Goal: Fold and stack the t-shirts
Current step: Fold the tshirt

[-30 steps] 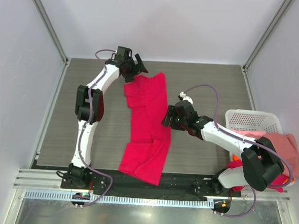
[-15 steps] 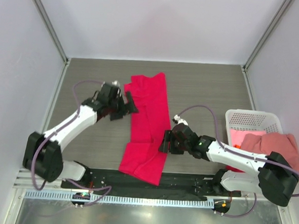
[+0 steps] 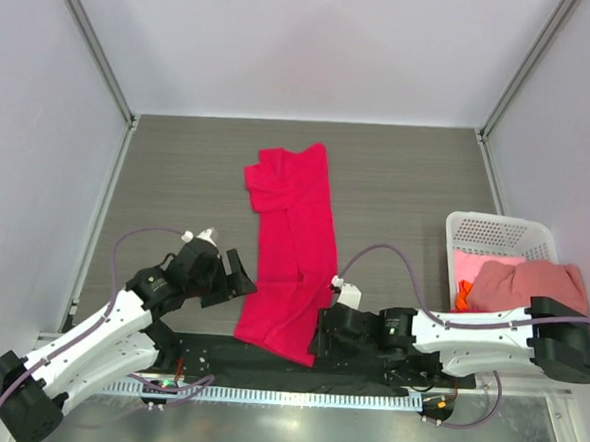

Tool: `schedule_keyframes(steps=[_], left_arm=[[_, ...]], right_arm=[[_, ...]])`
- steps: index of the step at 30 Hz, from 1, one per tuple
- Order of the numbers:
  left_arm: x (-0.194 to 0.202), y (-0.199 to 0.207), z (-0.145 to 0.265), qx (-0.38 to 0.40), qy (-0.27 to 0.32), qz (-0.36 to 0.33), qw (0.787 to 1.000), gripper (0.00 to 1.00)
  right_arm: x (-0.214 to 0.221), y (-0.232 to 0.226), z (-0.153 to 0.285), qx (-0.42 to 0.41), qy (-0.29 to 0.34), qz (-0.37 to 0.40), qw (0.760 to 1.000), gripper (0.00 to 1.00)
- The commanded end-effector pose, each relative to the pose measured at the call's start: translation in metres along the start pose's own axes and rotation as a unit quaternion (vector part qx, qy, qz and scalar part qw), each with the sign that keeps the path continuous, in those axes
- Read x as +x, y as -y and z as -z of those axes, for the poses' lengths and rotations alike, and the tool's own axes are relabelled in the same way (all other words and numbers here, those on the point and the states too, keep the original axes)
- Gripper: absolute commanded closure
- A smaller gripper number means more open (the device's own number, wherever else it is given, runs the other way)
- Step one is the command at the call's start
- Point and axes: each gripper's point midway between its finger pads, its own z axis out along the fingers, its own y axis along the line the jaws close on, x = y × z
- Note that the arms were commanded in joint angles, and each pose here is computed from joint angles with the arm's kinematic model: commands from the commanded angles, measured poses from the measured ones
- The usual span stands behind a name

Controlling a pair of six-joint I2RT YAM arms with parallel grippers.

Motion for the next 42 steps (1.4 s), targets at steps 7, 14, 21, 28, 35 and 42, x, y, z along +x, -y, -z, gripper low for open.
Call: schedule_keyframes(steps=[7,14,21,28,35,42], left_arm=[[0.05,-0.039,-0.011,-0.06,-0.052,0.027,0.997,0.24],[0.067,-0.047,-0.014,-0.084,-0.067,0.003,0.994,0.25],[0.08,-0.052,-0.016,-0.095,-0.084,-0.011,0.992,0.34],[0.085,-0.058,-0.019,-0.097,-0.087,-0.008,0.991,0.59],[0.096,-0.053,-0.027,-0.081,-0.107,-0.004,0.991,0.75],[0.108,-0.027,-0.013,-0.03,-0.133,-0.001,0.991,1.0]], right_arm=[[0.005,-0.014,-0.015,0.007,0.017,-0.032,0.999,0.52],[0.007,-0.013,-0.021,0.02,0.013,-0.028,0.999,0.58],[0.004,-0.01,-0.014,0.004,0.024,-0.042,0.999,0.96],[0.007,-0.004,-0.014,0.006,0.019,-0.046,0.999,0.96],[0.008,-0.003,-0.013,0.004,0.018,-0.044,0.999,0.98],[0.003,-0.002,-0.001,-0.008,0.027,-0.044,0.999,0.99]])
